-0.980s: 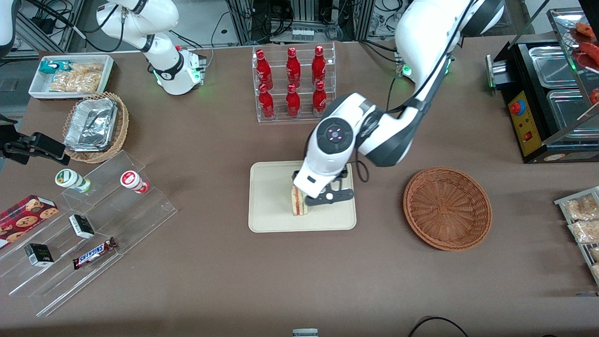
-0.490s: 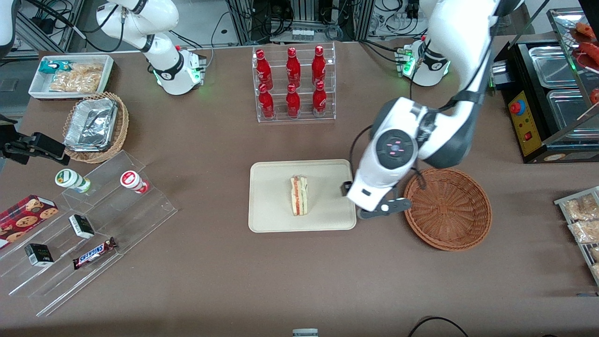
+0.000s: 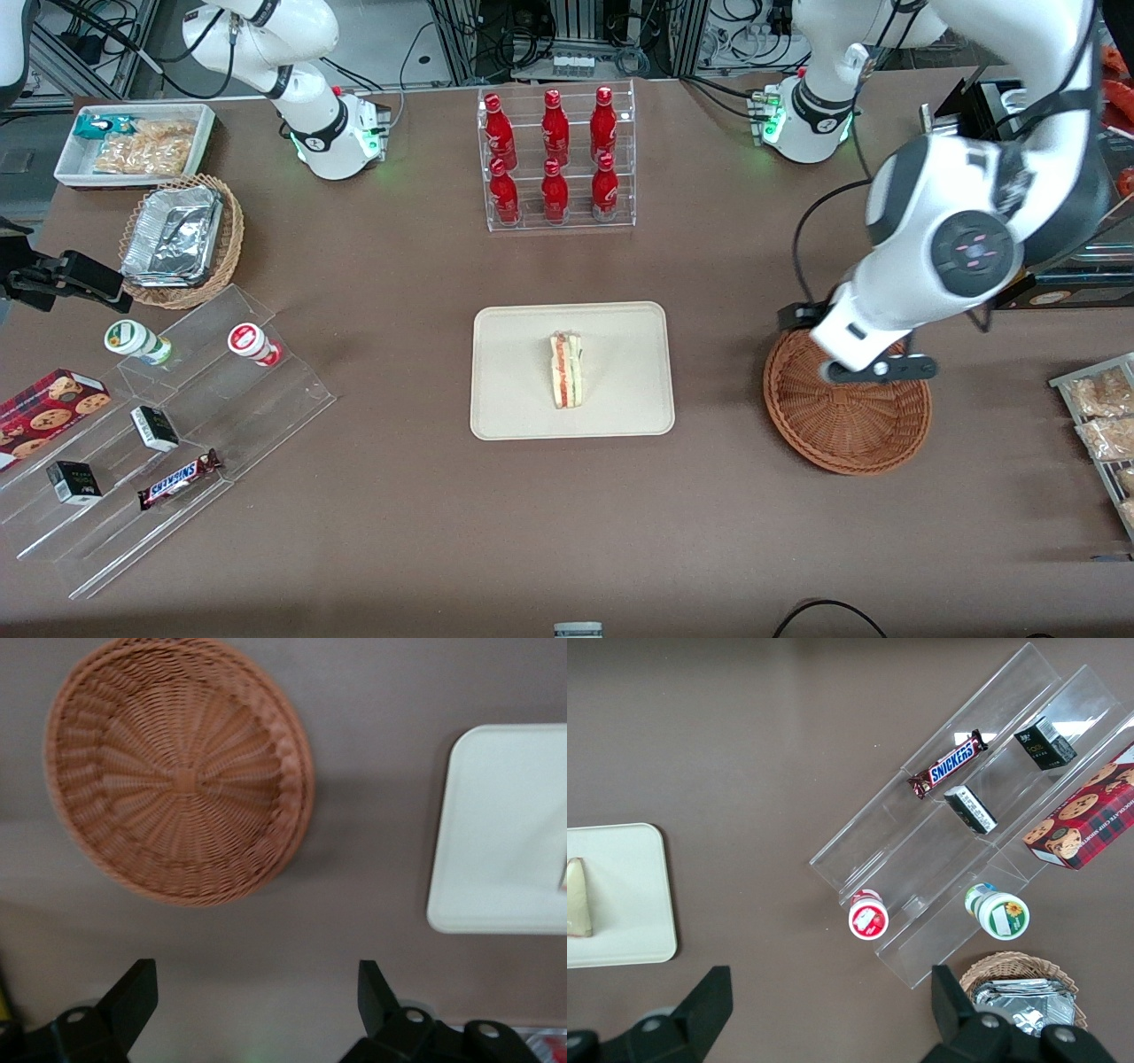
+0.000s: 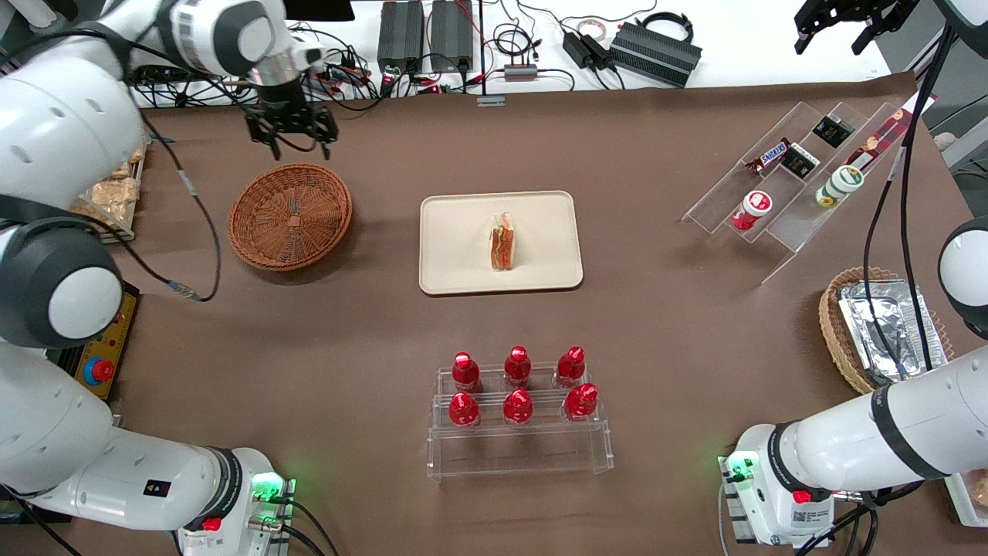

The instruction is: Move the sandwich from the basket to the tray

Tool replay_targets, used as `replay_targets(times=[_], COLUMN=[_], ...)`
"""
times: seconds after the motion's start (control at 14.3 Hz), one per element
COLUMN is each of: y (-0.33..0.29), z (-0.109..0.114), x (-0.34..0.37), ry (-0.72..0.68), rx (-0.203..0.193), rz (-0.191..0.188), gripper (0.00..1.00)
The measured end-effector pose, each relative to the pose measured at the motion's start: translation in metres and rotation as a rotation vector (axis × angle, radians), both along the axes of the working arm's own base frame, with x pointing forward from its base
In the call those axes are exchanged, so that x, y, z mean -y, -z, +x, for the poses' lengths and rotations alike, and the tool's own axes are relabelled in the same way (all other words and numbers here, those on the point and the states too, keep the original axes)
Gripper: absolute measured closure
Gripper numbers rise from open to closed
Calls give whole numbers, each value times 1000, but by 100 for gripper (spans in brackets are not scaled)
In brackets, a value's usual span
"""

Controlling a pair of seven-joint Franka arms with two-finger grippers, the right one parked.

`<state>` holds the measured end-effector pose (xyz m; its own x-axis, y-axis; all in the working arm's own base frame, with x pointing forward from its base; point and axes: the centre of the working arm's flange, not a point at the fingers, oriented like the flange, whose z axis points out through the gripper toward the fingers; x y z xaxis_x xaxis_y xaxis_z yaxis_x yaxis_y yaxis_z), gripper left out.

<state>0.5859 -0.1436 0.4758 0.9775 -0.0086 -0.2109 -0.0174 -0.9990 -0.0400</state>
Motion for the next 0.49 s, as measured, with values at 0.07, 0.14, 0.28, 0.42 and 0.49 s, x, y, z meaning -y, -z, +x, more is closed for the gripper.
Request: replay_targets(times=[0.07,0.14,0.28,0.42,0.49], y=[-15,-32,-67,-102,-116], z=[-5,-11,-24,-39,-46], x=[-22,-45,-84,-111,-117], ry=[29,63,120,136,135], rx=[-10,-14,1,47,73], rz=[-10,-24,-49,-58,-57], gripper=[0,0,0,0,0])
